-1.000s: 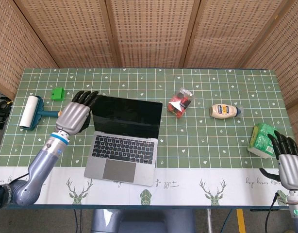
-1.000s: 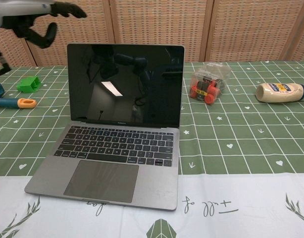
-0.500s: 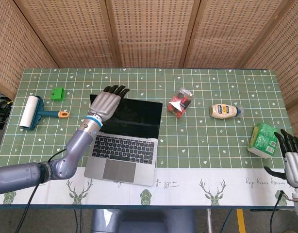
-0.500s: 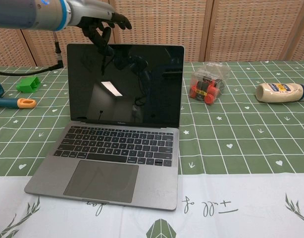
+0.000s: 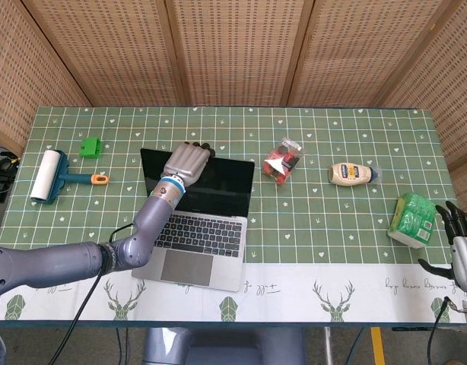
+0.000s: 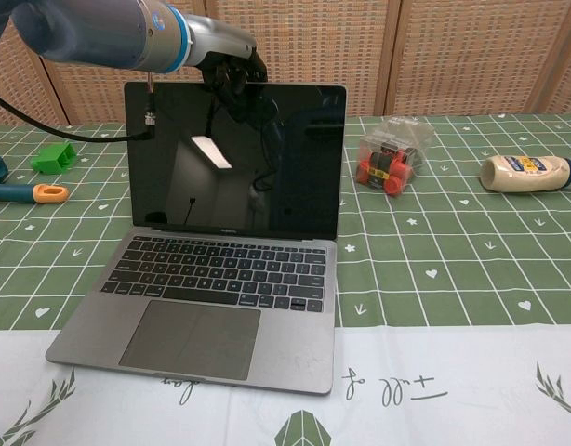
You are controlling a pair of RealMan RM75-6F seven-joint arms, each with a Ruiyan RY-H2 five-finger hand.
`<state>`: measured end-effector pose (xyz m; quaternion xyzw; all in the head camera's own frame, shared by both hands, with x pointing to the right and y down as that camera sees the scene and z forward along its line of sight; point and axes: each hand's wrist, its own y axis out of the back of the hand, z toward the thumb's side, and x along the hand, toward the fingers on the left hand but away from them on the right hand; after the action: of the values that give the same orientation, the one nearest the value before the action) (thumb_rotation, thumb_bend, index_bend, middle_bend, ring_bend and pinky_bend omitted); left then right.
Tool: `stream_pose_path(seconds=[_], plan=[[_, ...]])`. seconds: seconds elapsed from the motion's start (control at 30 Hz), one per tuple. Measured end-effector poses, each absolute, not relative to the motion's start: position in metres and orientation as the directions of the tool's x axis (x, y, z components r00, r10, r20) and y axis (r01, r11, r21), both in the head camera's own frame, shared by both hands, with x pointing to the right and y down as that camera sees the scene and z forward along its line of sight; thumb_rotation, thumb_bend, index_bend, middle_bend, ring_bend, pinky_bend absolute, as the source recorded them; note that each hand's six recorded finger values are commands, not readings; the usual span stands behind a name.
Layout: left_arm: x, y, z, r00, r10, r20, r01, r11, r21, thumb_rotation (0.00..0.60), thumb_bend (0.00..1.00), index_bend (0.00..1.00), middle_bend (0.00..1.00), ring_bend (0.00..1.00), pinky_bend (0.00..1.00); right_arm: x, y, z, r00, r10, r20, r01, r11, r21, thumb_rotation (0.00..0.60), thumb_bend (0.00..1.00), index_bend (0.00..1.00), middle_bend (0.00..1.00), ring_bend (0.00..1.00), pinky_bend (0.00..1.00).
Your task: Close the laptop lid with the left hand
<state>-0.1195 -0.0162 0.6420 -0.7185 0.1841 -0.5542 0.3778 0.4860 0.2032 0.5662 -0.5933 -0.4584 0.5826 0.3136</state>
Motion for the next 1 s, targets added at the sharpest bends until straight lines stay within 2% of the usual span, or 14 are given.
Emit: stream_pose_path(seconds=[0.57,1.0], plan=[[-0.122,-0.012,0.608,0.392,-0.681,0.618,0.132,-0.623,-0.771,0.6,1.0,0.41,0.31,0.31,0.33,0.478,0.206,0.569,-0.078,0.908,-0.411,0.169,-0.394,-0.903,0.6,0.02,0.0,0.0,0.0,0.0],[-0.128,0.007,0.597,0.422,-0.645,0.637,0.139,-0.648,-0.749,0.6,1.0,0.43,0.32,0.34,0.36,0.475,0.207,0.569,-0.066,0.907,-0.416,0.165,-0.401,-0.901,0.6,0.02,0.0,0.0,0.0,0.0]])
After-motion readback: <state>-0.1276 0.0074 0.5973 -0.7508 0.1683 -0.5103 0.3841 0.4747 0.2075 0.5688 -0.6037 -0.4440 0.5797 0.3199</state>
